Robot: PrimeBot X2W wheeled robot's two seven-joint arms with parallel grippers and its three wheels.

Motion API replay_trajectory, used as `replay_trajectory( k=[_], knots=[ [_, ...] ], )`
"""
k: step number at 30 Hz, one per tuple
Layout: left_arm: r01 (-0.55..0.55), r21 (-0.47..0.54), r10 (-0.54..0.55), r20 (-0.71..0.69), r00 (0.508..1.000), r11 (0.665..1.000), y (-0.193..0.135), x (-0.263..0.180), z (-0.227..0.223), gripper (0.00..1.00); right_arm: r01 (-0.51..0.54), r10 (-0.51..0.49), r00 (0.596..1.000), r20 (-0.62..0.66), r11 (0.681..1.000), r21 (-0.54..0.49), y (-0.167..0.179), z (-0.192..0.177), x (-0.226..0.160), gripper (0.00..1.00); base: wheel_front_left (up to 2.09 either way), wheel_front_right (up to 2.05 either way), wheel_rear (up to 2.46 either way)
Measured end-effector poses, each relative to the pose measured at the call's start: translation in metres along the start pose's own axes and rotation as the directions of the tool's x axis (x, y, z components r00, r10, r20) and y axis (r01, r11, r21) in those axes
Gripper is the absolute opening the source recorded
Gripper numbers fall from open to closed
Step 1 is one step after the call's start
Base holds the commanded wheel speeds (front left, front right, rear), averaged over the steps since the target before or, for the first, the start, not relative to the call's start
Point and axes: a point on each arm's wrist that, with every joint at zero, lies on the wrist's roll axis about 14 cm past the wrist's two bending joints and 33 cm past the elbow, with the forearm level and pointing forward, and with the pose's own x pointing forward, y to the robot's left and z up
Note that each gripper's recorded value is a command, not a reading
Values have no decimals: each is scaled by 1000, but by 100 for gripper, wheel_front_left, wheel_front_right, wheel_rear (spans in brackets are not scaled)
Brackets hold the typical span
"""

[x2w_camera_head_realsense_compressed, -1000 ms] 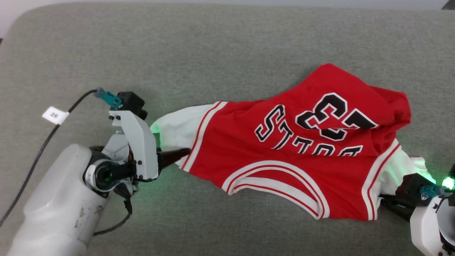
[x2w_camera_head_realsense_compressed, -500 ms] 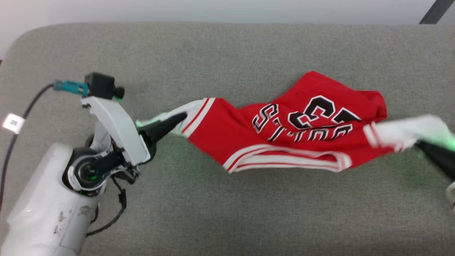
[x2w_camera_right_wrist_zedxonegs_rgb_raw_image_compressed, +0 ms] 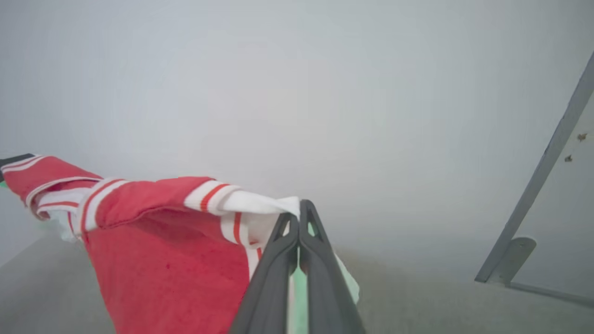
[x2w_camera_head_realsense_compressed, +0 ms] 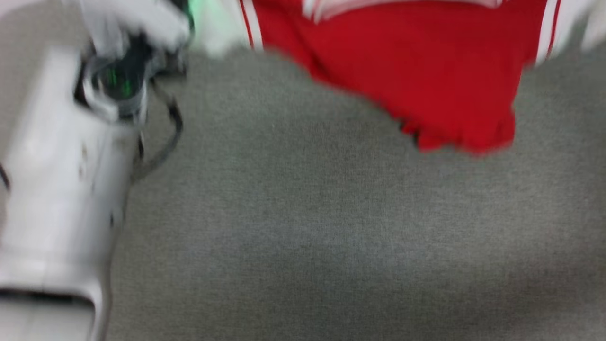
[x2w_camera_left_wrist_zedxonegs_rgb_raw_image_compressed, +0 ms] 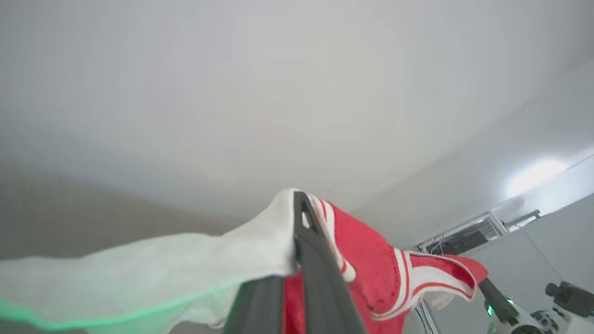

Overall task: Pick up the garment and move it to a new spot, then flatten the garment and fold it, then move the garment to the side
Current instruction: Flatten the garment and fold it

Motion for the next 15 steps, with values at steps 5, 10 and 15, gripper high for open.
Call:
replay_trajectory(
  k=[5, 10, 15],
  knots=[
    [6, 77, -23, 218, 976, 997, -17, 44, 60, 0, 39, -37, 993, 115, 999, -8, -5, 50, 60, 0, 0, 0, 0],
    [65, 110, -101, 363, 926, 992, -47, 72, 102, 0, 102, -87, 953, 289, 994, -38, -15, 104, 91, 0, 0, 0, 0],
    [130, 69, -147, 435, 888, 989, -70, 75, 126, 0, 130, -98, 925, 366, 989, -66, -16, 124, 98, 0, 0, 0, 0]
  ],
)
